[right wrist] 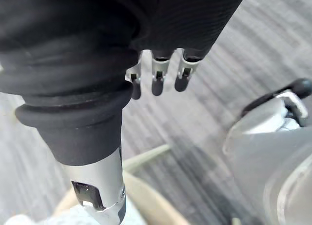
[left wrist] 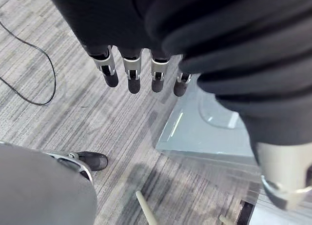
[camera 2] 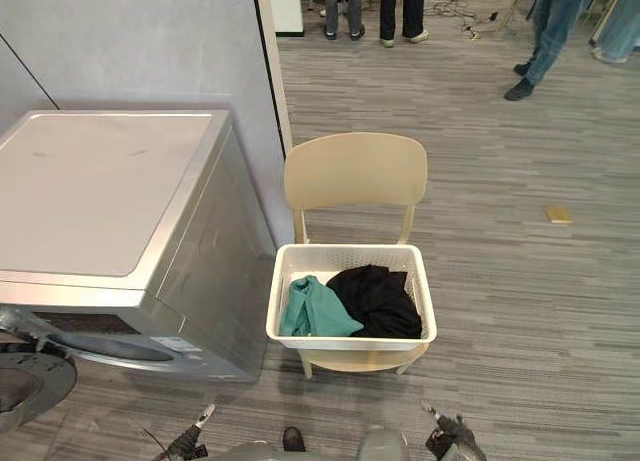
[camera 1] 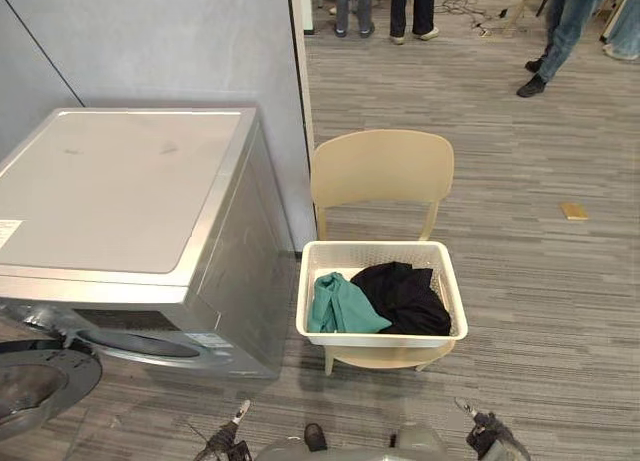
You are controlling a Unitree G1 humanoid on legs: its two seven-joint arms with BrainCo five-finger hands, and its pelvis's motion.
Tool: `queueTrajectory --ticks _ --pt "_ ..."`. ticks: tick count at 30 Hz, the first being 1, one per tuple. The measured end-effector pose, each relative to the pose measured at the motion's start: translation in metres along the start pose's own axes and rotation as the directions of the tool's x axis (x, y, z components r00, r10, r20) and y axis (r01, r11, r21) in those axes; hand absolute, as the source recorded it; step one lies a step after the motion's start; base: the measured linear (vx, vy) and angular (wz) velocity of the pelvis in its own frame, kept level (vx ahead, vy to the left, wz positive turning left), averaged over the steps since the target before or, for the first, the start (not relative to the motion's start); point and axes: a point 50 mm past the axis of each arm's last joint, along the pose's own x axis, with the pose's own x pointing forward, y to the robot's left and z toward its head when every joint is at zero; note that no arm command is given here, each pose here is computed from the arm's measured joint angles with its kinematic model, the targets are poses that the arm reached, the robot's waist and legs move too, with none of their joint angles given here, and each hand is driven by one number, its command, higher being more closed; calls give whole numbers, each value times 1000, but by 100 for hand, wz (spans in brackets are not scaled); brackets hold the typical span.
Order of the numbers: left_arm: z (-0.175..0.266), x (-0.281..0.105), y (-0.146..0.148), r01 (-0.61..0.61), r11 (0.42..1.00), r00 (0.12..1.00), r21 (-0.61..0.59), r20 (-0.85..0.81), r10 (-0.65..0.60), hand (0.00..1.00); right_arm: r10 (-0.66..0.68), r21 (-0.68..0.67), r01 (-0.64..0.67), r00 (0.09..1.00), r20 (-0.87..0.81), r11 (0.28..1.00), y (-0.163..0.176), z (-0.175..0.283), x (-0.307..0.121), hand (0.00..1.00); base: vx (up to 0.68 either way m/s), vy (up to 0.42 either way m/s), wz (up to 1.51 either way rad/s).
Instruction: Pick up the laundry basket with both hands and put the clothes into the washing machine.
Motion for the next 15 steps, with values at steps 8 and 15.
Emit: queueTrajectory --ticks 8,15 --pt "9 0 8 -46 999 998 -25 33 47 0 49 27 -63 936 349 998 21 72 -19 0 136 -243 54" --pt "0 -2 -13 8 1000 1000 17 18 -9 0 215 -112 -186 774 596 976 43 132 -50 0 75 -252 43"
